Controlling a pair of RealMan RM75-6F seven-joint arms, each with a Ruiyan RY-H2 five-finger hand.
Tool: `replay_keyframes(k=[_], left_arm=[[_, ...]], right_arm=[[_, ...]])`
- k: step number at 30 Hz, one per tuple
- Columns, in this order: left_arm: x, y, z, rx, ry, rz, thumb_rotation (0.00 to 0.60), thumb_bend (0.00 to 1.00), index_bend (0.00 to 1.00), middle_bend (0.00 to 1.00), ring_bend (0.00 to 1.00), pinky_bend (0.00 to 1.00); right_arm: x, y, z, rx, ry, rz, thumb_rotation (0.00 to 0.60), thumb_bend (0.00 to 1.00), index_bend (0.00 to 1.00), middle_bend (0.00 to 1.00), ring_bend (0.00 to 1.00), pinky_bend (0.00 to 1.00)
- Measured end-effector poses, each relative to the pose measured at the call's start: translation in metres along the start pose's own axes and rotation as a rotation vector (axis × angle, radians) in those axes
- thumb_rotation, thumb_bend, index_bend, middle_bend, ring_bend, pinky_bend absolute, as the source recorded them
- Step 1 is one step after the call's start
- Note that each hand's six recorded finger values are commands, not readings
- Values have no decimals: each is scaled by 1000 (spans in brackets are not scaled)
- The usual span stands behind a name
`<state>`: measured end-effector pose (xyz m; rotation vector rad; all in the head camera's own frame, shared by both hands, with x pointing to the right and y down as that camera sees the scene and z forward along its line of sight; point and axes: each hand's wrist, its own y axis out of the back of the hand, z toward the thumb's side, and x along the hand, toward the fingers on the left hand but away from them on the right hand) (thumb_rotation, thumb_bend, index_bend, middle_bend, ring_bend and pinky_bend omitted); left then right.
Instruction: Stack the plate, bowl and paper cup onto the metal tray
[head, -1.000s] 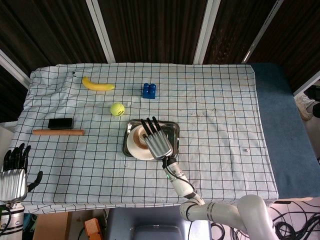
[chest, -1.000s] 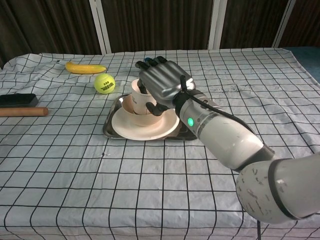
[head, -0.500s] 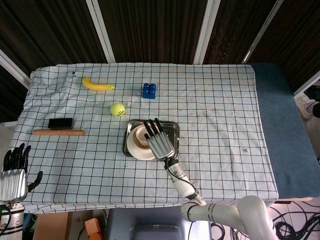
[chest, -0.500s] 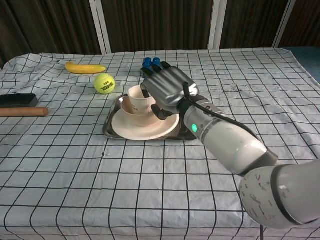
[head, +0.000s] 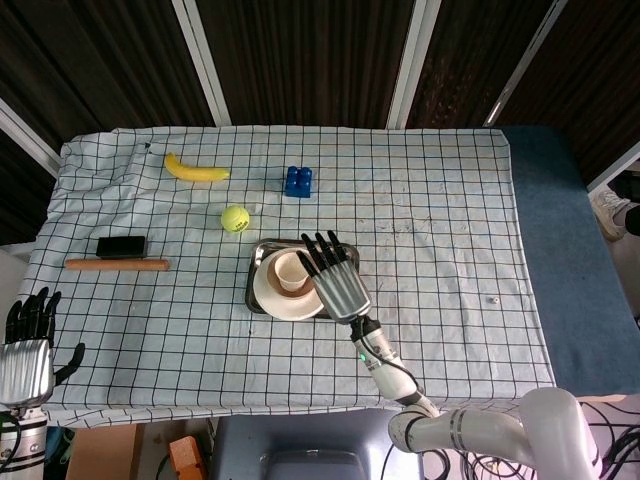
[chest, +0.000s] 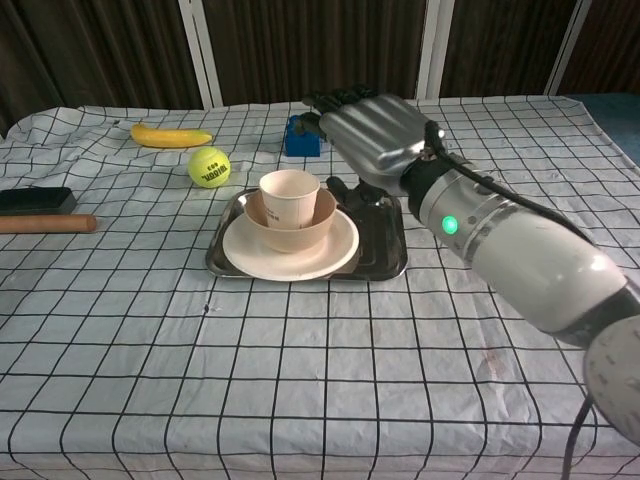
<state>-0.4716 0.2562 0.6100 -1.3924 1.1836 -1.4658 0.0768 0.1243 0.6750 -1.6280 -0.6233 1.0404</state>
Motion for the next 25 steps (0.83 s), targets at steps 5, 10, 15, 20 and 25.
replay_keyframes(k=[5,10,15,20,25], left_arm=[[-4,1,1,5,-4,-14,600,305,0,0,0,0],[-7,-8,2,54,-14,-91,600,314,0,0,0,0],[-14,-8,10,62,-41,-163,600,333,0,0,0,0],[-25,-7,21,74,-107,-184,600,334,0,0,0,0],[-30,-2,26,54,-142,-172,600,334,0,0,0,0]], right_arm=[[68,24,-57,30,-35,1,600,360,0,0,0,0],[182,27,-154,151,-257,114,600,361,0,0,0,0],[268,31,-193,102,-428,158,600,360,0,0,0,0],[318,43,-217,33,-520,79,600,361,0,0,0,0],[334,44,-226,11,-526,79,600,361,0,0,0,0]])
